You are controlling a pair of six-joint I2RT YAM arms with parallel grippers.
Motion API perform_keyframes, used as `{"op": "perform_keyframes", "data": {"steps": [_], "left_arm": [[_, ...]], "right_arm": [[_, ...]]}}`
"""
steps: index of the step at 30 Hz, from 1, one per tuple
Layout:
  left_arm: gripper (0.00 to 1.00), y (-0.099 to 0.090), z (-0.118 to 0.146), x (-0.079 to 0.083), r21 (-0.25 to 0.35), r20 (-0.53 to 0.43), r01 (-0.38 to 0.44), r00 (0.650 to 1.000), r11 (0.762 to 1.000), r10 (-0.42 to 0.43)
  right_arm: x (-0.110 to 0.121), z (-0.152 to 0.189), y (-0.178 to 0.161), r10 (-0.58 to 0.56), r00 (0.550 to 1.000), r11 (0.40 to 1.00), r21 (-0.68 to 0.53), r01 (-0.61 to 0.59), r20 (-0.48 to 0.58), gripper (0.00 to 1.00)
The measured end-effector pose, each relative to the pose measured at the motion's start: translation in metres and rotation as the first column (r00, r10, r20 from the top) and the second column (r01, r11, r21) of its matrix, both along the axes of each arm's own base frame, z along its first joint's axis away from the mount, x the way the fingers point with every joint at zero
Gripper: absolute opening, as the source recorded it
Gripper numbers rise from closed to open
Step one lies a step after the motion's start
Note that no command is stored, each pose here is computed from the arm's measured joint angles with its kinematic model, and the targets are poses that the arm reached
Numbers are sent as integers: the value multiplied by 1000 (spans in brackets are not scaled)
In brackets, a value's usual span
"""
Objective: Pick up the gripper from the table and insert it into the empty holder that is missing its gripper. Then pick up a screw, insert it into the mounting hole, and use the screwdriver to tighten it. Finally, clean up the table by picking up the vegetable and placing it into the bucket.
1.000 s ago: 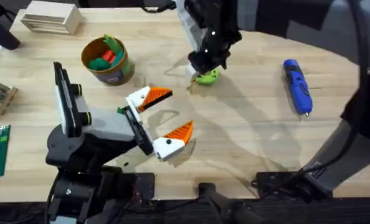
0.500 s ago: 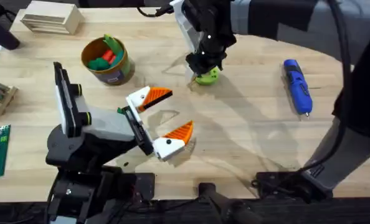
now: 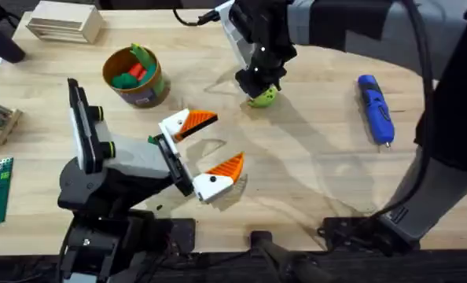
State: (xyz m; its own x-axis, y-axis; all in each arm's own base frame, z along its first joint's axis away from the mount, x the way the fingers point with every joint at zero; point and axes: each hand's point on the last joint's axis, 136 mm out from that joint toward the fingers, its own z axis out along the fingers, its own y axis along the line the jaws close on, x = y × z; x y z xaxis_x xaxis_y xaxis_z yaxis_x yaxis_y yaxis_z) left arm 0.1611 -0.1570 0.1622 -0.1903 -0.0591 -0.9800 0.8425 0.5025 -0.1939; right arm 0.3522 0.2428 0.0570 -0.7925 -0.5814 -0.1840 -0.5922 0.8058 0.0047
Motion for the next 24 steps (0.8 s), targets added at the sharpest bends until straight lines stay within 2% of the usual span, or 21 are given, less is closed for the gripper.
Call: {"op": "perform_keyframes", "data": {"steps": [12, 24], "left_arm": [[986, 0, 0, 0, 0, 0, 0, 1000, 1000, 0], [986, 0, 0, 0, 0, 0, 0, 1000, 1000, 0]], "right_arm": [[-3, 8, -3, 4, 1000, 1000, -18, -4, -15, 8], [11, 95, 8, 18, 999, 1000, 18, -19, 45, 8]]}}
